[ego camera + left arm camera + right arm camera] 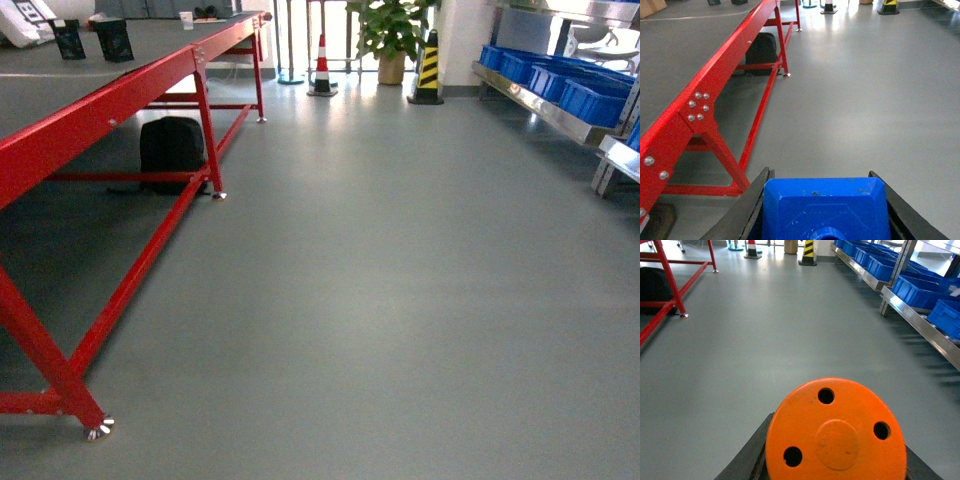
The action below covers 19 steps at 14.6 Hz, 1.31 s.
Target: Sort blue parts and orange caps into right shelf containers
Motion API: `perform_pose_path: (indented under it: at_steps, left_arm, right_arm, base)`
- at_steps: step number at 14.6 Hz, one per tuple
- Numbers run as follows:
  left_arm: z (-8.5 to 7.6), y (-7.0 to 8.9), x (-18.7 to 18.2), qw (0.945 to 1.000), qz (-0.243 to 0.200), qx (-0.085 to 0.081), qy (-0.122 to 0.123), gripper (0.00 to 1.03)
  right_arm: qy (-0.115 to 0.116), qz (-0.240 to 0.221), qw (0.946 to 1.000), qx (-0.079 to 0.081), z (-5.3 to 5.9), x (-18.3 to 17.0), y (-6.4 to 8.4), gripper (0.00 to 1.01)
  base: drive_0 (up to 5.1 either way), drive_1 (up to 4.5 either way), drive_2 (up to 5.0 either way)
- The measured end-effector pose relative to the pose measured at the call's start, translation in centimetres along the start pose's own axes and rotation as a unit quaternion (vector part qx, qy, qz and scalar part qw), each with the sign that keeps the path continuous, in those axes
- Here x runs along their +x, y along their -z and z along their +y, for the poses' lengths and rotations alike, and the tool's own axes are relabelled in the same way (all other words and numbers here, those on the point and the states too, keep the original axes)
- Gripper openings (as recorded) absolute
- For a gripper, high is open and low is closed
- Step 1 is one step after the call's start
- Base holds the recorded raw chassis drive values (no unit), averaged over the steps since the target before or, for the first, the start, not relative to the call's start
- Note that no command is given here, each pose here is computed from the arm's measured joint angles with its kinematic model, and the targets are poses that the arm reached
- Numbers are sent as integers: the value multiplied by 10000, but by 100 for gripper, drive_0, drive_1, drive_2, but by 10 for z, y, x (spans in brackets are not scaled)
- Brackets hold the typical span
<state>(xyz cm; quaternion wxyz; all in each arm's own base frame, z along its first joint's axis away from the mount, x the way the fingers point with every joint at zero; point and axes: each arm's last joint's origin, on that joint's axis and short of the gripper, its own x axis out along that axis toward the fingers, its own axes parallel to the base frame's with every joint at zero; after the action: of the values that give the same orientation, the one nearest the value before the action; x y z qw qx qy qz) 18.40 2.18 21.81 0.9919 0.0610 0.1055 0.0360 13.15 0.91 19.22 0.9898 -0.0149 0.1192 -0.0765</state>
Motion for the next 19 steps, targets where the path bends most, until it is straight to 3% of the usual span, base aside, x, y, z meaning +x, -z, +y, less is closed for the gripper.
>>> perform_pose_path:
  at_steps: [19]
  left_arm:
    - [0,0,0,10000,15,-1,2,45]
  right_arm:
    - [4,2,10000,-1,0,0,0,43]
  base:
    - [2,435,-431]
